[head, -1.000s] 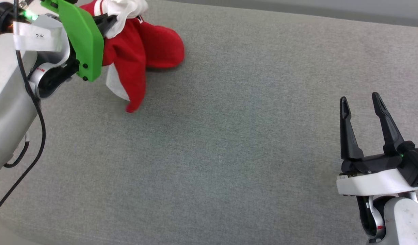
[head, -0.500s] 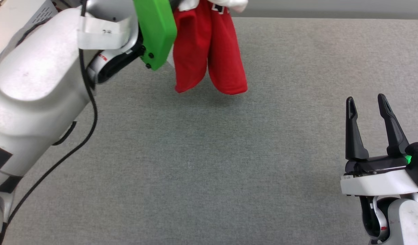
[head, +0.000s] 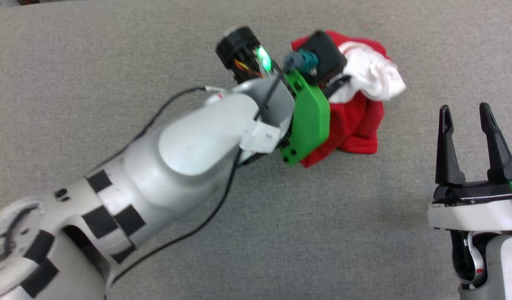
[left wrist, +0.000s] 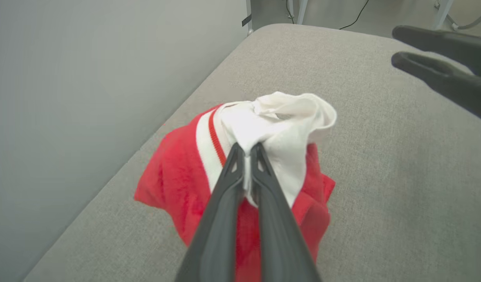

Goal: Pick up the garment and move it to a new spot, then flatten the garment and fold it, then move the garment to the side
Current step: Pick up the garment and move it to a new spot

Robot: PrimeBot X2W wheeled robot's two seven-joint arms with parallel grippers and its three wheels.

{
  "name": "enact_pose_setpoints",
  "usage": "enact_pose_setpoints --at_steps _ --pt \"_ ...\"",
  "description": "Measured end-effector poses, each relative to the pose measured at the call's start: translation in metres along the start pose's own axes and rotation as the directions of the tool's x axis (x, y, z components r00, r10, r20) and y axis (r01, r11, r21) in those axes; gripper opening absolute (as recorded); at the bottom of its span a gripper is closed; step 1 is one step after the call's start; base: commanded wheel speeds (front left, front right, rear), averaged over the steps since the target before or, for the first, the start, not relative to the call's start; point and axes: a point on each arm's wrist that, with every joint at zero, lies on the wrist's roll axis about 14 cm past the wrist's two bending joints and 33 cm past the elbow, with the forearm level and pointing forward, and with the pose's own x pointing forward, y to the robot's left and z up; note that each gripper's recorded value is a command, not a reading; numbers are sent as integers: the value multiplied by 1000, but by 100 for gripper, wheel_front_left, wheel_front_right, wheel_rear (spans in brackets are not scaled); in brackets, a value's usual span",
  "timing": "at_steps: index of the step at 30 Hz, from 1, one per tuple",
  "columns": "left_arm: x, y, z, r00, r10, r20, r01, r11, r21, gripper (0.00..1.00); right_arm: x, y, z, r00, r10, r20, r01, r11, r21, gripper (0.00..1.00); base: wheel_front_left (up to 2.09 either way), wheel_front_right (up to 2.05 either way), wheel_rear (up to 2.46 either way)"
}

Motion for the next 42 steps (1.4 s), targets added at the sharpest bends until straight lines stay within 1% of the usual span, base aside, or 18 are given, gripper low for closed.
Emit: enact_pose_setpoints --at_steps 3,7,10,12,15,16,17,22,25,28,31,34,36,38,40,42 --pt "15 -31 -29 997 -65 -35 62 995 -74 0 2 -5 -3 1000 -13 -6 13 1000 -7 100 0 0 0" --pt "24 -62 -51 990 -125 -58 116 982 -146 0 2 -8 -8 1000 -21 -18 21 1000 -12 100 0 0 0" --pt "25 -92 -70 977 -180 -112 160 972 -169 0 3 -9 -10 1000 -22 -22 22 1000 -12 100 0 0 0" --pt "24 -106 -80 971 -202 -131 175 965 -193 0 3 -9 -10 1000 -22 -21 22 1000 -12 100 0 0 0" --pt "22 -113 -85 969 -208 -136 178 963 -202 0 3 -8 -9 1000 -22 -21 21 1000 -11 100 0 0 0" --pt "22 -112 -83 973 -199 -122 173 966 -191 15 3 -8 -9 1000 -22 -20 22 1000 -10 100 0 0 0" --pt "22 -110 -78 977 -188 -97 168 968 -188 100 3 -8 -8 1000 -22 -17 22 1000 -10 100 0 0 0" --pt "18 -99 -49 991 -122 59 130 978 -165 100 -1 -7 -2 1000 -20 -9 20 1000 -5 100 0 0 0" --pt "12 -84 -19 981 -49 186 79 985 -154 100 -6 -5 3 1000 -17 -2 17 1000 -2 100 0 0 0" --pt "1 -64 6 960 56 274 -19 991 -134 100 -12 -2 9 1000 -11 7 11 1000 3 100 0 0 0" --pt "-16 -39 27 928 169 332 -136 983 -121 100 -17 2 17 1000 -1 20 1 1000 7 100 0 0 0" --pt "-44 -10 41 878 301 372 -274 954 -125 100 -22 5 24 999 7 35 -8 1000 10 100 0 0 0" --pt "-67 7 48 833 384 399 -355 923 -149 100 -25 7 28 999 10 42 -10 1000 12 100 0 0 0" --pt "-90 22 49 787 459 412 -438 886 -151 100 -28 8 31 999 14 47 -15 1000 13 100 0 0 0" --pt "-116 35 43 732 543 410 -522 835 -175 100 -30 11 33 998 21 51 -22 1000 13 100 0 0 0" --pt "-138 43 36 683 607 406 -578 789 -208 100 -32 13 34 998 29 51 -29 999 14 100 0 0 0"
